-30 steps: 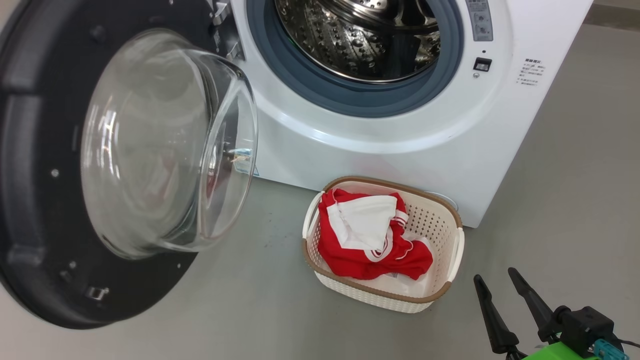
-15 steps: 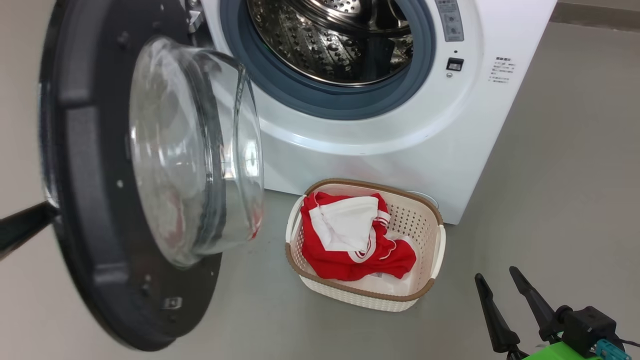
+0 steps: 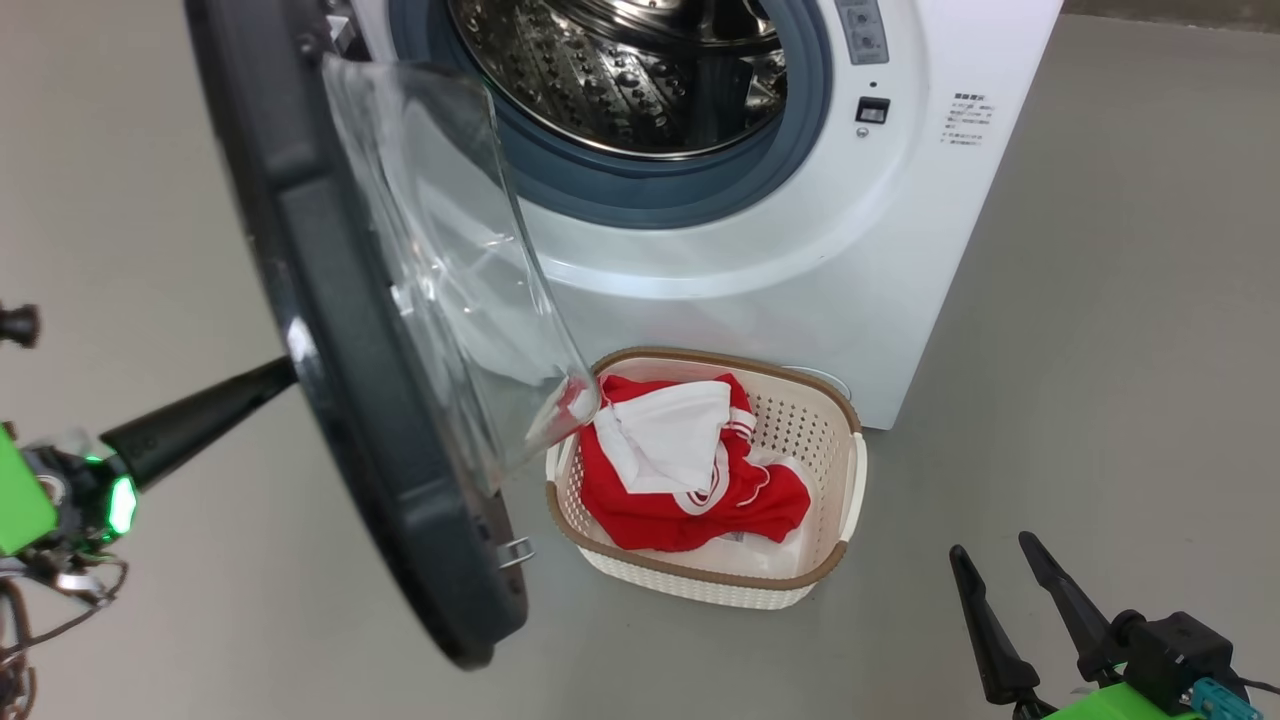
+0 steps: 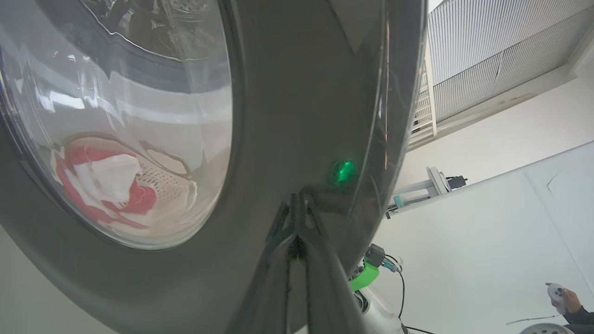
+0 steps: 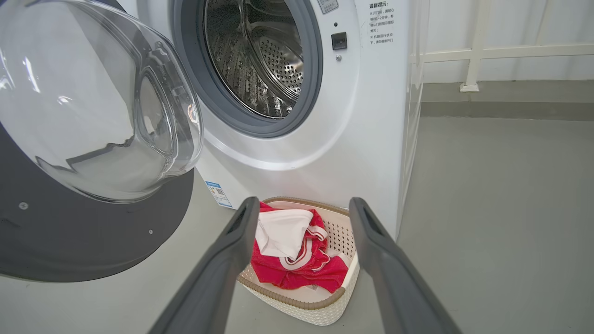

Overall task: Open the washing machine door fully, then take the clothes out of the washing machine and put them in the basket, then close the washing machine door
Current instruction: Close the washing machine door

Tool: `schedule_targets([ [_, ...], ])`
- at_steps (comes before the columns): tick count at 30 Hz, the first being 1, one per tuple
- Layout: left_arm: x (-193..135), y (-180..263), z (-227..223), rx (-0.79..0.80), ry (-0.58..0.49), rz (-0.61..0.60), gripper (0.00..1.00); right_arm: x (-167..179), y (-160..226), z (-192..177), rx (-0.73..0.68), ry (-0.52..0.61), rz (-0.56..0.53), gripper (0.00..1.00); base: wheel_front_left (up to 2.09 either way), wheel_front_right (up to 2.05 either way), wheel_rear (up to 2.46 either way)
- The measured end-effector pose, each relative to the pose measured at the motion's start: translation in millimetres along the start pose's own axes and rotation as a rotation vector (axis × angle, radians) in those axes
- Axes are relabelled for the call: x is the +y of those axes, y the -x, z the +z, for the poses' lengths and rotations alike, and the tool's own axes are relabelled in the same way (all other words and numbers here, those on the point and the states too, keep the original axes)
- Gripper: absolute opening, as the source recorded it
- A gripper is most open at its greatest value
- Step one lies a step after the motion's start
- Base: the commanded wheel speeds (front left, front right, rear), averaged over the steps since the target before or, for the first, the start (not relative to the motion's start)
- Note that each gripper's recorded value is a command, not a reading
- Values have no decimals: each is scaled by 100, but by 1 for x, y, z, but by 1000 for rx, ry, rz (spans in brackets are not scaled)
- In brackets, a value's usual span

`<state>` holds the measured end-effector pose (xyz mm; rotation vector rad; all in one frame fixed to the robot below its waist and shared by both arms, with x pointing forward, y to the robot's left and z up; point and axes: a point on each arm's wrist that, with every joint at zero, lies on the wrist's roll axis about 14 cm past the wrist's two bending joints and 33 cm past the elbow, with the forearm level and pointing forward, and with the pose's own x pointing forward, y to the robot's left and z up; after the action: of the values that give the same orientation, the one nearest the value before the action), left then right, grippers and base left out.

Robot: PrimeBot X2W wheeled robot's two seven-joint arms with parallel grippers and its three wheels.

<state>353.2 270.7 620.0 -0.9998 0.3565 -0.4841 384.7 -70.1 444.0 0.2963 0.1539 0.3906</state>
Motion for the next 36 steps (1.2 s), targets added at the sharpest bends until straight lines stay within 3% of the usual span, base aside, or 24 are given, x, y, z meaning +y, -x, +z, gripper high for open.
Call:
schedule_targets([
  [16, -9, 1, 11, -120, -25, -18, 0, 3, 3, 5, -14, 1, 2, 100, 0, 0, 0],
  [17, -8, 3, 12, -140, -16, -19, 7, 5, 3, 5, -16, 1, 6, 100, 0, 0, 0],
  [19, -2, 10, 9, -166, 5, -9, 10, 8, 2, 6, -17, 2, 16, 100, 0, 0, 0],
  [21, 6, 16, 3, -194, 32, 6, 22, 12, 2, 6, -18, 3, 25, 100, 0, 0, 0],
  [23, 15, 23, -4, -218, 61, 25, 27, 15, 3, 5, -14, 5, 35, 100, 0, 0, 0],
  [27, 34, 40, -12, -293, 105, 80, 45, 24, 4, 1, 0, 7, 61, 100, 0, 0, 0],
  [29, 42, 48, -17, -336, 140, 95, 74, 26, 3, 1, 1, 7, 68, 100, 0, 0, 0],
  [31, 51, 53, -25, -365, 178, 111, 95, 28, 2, 1, 2, 10, 75, 100, 0, 0, 0],
  [32, 55, 55, -30, -378, 193, 122, 100, 30, 2, 1, 3, 10, 80, 100, 0, 0, 0],
  [36, 74, 65, -47, -432, 246, 179, 100, 34, 1, 0, 7, 9, 93, 100, 0, 0, 0],
])
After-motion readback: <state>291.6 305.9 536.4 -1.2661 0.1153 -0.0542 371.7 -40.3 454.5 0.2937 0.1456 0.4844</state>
